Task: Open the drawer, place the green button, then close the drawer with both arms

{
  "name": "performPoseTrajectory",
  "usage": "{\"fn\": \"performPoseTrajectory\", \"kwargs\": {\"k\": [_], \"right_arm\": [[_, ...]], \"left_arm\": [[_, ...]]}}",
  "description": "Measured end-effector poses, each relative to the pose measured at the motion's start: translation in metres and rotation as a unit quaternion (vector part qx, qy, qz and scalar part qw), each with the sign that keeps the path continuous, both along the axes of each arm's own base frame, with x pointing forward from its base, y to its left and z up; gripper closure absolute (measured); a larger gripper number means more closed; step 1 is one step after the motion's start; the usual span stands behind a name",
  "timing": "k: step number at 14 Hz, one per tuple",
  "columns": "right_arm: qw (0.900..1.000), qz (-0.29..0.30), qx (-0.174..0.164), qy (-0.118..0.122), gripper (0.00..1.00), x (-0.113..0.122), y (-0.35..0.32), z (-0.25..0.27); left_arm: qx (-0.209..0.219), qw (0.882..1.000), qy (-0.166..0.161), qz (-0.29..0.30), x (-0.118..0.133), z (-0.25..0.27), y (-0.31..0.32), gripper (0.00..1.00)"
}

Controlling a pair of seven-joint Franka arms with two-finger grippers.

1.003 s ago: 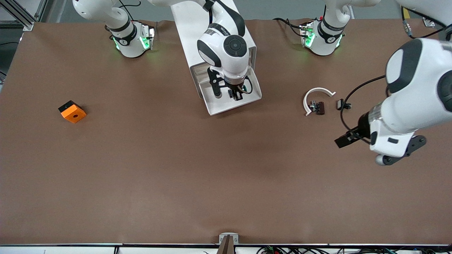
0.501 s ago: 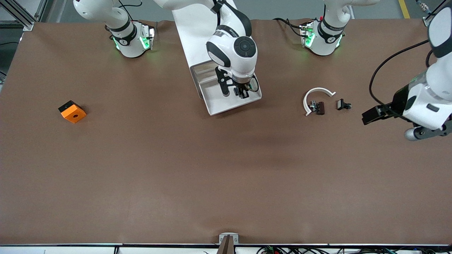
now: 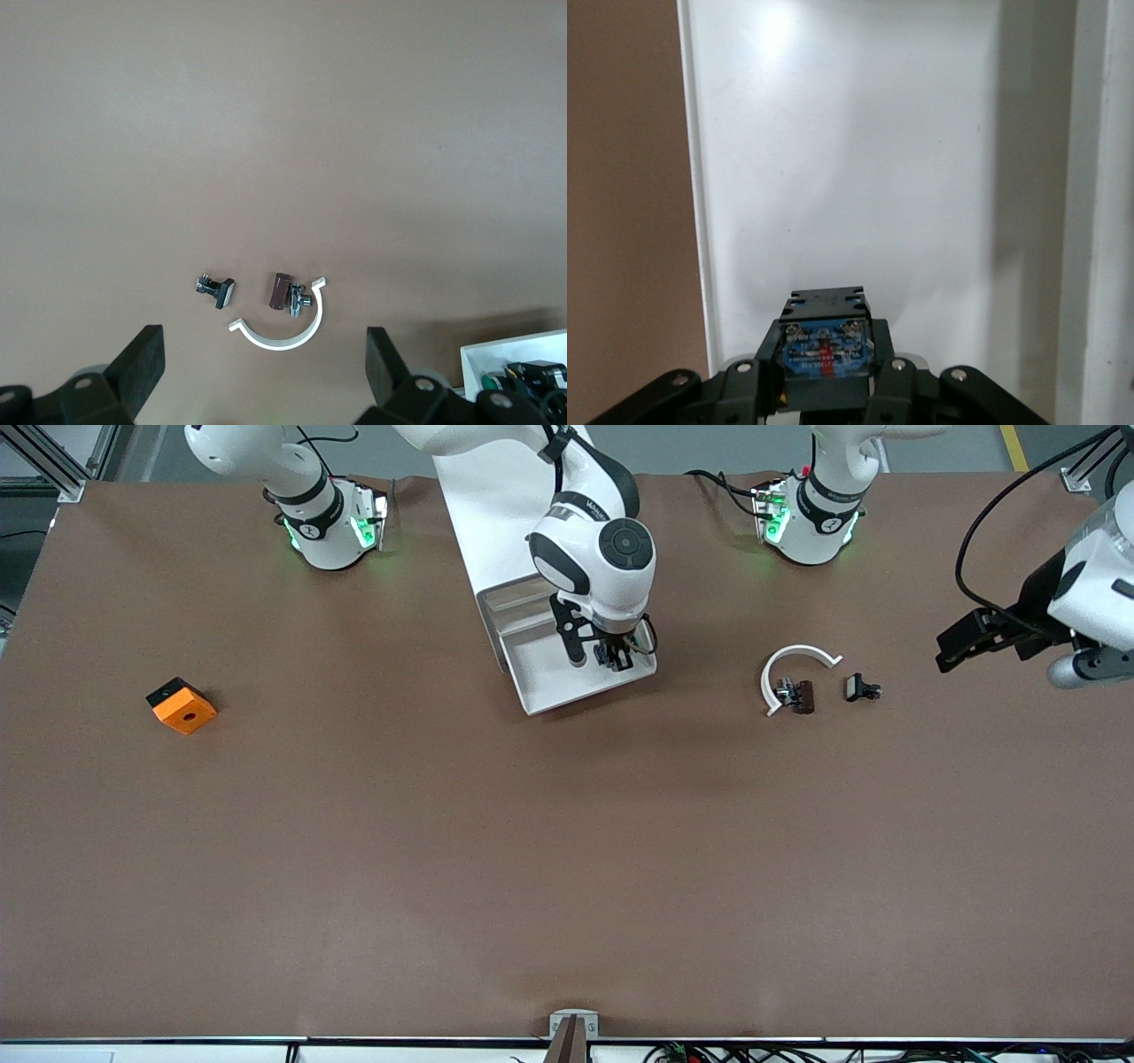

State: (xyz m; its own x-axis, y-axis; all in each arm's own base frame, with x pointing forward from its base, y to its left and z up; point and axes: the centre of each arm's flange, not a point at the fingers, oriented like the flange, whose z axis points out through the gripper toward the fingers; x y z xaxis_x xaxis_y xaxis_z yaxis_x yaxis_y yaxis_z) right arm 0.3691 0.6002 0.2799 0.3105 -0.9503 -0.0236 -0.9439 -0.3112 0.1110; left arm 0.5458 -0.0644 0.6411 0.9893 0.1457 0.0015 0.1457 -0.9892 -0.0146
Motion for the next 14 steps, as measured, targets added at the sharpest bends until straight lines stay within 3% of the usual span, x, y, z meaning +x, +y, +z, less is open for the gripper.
{"fn": "performPoseTrajectory", "kwargs": {"k": [7, 10, 13, 14], "right_arm": [[1.0, 0.0, -0.003, 0.001, 0.59, 0.0, 0.0, -0.007], [1.0, 0.018, -0.011, -0.01, 0.35, -0.004, 0.003, -0.007], [0.998, 0.05, -0.015, -0.021, 0.04, -0.006, 0.005, -0.006], [0.998, 0.066, -0.012, -0.022, 0.0, -0.004, 0.004, -0.004]], "left_arm": [[0.0, 1.0, -0.005, 0.015, -0.002, -0.001, 0.016, 0.0], [0.001, 1.0, -0.003, 0.001, -0.004, -0.002, -0.001, 0.0], [0.001, 1.0, -0.001, -0.002, -0.004, -0.004, -0.004, 0.0], [0.001, 1.0, 0.0, -0.002, -0.004, -0.005, -0.004, 0.0]]}}
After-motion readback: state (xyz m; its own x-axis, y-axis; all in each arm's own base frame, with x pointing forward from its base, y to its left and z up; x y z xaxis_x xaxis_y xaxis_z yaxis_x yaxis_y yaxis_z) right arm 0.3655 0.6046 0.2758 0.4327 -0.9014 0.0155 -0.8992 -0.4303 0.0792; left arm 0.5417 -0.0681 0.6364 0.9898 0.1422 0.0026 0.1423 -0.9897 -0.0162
